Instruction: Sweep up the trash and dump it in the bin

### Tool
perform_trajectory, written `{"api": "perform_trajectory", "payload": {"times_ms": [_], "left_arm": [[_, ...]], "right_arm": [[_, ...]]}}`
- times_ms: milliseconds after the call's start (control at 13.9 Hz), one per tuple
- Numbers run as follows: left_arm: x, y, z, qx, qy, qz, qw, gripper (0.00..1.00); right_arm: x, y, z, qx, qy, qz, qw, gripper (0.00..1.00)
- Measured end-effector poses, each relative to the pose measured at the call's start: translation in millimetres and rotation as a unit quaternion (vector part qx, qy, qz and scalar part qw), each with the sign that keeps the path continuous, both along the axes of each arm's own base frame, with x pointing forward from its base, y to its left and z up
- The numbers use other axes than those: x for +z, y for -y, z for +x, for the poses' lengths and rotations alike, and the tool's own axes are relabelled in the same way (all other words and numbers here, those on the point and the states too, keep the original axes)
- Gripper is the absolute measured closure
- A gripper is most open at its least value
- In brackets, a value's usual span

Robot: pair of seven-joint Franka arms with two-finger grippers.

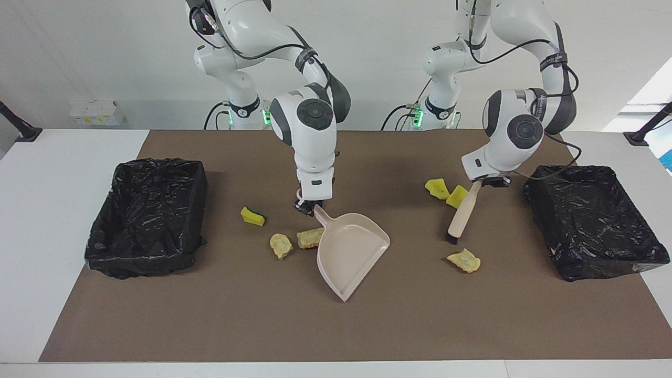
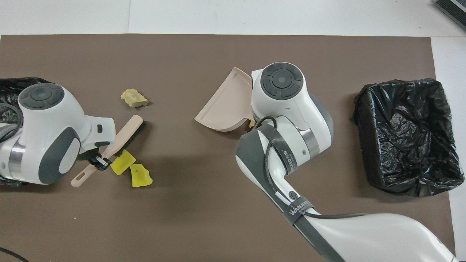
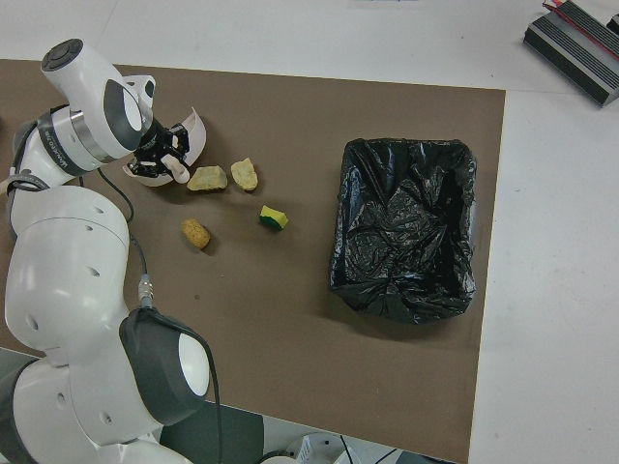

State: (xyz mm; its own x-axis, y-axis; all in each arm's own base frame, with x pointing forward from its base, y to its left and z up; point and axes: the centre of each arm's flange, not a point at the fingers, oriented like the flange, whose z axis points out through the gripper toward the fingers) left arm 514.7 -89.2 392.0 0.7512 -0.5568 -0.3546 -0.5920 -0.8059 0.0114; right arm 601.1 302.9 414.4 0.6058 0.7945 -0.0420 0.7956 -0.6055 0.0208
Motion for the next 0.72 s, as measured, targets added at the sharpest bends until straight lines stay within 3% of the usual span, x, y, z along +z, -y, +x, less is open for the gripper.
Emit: {"api": "perform_trajectory", "payload": {"times_ms": [287, 575, 718], "left_arm": [[31.5, 37.9, -8.2, 0.009, 0.045, 0.013, 0.999, 0.74], [48.6, 21.1, 20.1, 0.026, 0.114, -0.012, 0.993, 0.74], [44.1, 3.9, 33.4, 0.039, 0.133, -0.019, 0.990, 0.74]], "right_arm": [[2.7, 6.6, 2.5, 0.098, -0.004, 0.004, 0.995, 0.68], [0.8, 3.8, 4.6, 0.181, 0.012, 0.011, 0.983, 0.68], [-6.8, 4.3, 5.6, 0.234, 0.025, 0.014, 0.972, 0.68]]}}
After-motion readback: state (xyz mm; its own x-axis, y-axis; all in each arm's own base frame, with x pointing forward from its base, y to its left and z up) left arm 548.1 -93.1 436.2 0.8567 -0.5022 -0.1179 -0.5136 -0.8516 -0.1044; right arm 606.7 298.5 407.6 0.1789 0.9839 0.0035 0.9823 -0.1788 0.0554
